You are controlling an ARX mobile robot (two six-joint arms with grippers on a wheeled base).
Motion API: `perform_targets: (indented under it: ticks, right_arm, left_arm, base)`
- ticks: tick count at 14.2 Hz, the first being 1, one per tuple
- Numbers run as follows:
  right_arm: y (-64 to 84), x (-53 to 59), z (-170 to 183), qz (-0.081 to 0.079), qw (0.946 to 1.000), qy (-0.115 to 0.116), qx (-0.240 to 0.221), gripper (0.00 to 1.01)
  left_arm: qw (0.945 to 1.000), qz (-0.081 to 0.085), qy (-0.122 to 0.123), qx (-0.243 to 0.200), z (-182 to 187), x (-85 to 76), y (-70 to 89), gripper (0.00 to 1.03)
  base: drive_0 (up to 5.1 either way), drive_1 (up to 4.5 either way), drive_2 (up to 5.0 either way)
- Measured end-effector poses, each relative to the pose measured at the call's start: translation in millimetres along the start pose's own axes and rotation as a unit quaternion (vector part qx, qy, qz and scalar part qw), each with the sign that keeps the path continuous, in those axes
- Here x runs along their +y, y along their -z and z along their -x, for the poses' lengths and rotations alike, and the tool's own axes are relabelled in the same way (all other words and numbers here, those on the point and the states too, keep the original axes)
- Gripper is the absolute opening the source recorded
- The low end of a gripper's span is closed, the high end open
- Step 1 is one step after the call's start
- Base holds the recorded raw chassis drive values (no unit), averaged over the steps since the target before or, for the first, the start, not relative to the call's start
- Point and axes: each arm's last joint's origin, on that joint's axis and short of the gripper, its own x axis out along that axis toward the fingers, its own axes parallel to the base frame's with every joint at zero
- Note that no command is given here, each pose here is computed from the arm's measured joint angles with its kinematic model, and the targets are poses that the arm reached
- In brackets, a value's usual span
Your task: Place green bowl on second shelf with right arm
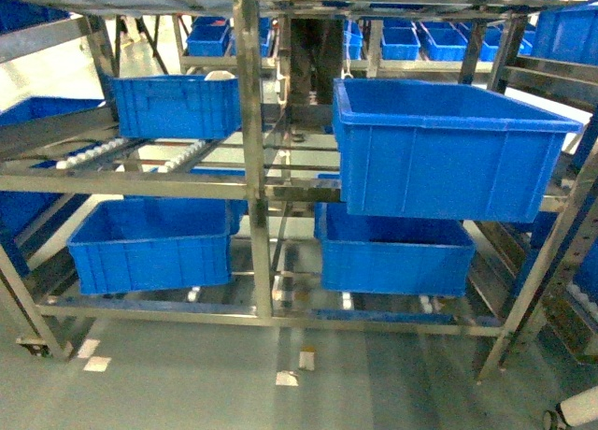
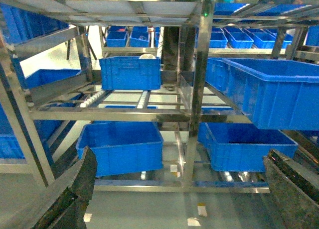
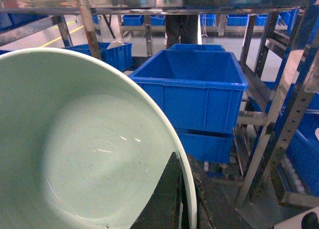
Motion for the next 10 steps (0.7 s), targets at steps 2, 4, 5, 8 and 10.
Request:
perform_targets:
  ticks: [2,4,5,8,10]
  right_arm:
    - [-0.4,0.0,0.2,0.001,1.0,0.0,-0.002,0.02]
    - [-0.7,0.4,0.8,0.002,1.0,0.0,-0.004,0.02]
    - [-0.7,0.4,0.8,0.002,1.0,0.0,-0.004,0.02]
    - [-0.8,0.3,0.7,0.002,1.0,0.0,-0.004,0.02]
    - [-0.9,0.5,1.0,0.003,1.0,0.0,-0.005,0.02]
  left_arm:
    - [1.0,0.0,0.001,0.0,0.0,-0.1,0.0,0.98]
    - [1.0,0.0,0.001,0.0,0.0,-0.1,0.1,0.98]
    - [1.0,0.0,0.002,0.001,0.0,-0.1,0.1,0.98]
    - [1.0,0.0,0.001,0.001,0.0,-0.1,0.2,0.98]
    - [1.0,0.0,0.002,0.001,0.0,-0.1,0.2,0.98]
  base:
    - [0.0,0.0,0.0]
    - [0.0,0.0,0.0]
    - [0.0,0.0,0.0]
    - [0.0,0.0,0.0]
    - [0.0,2.15,-2.2]
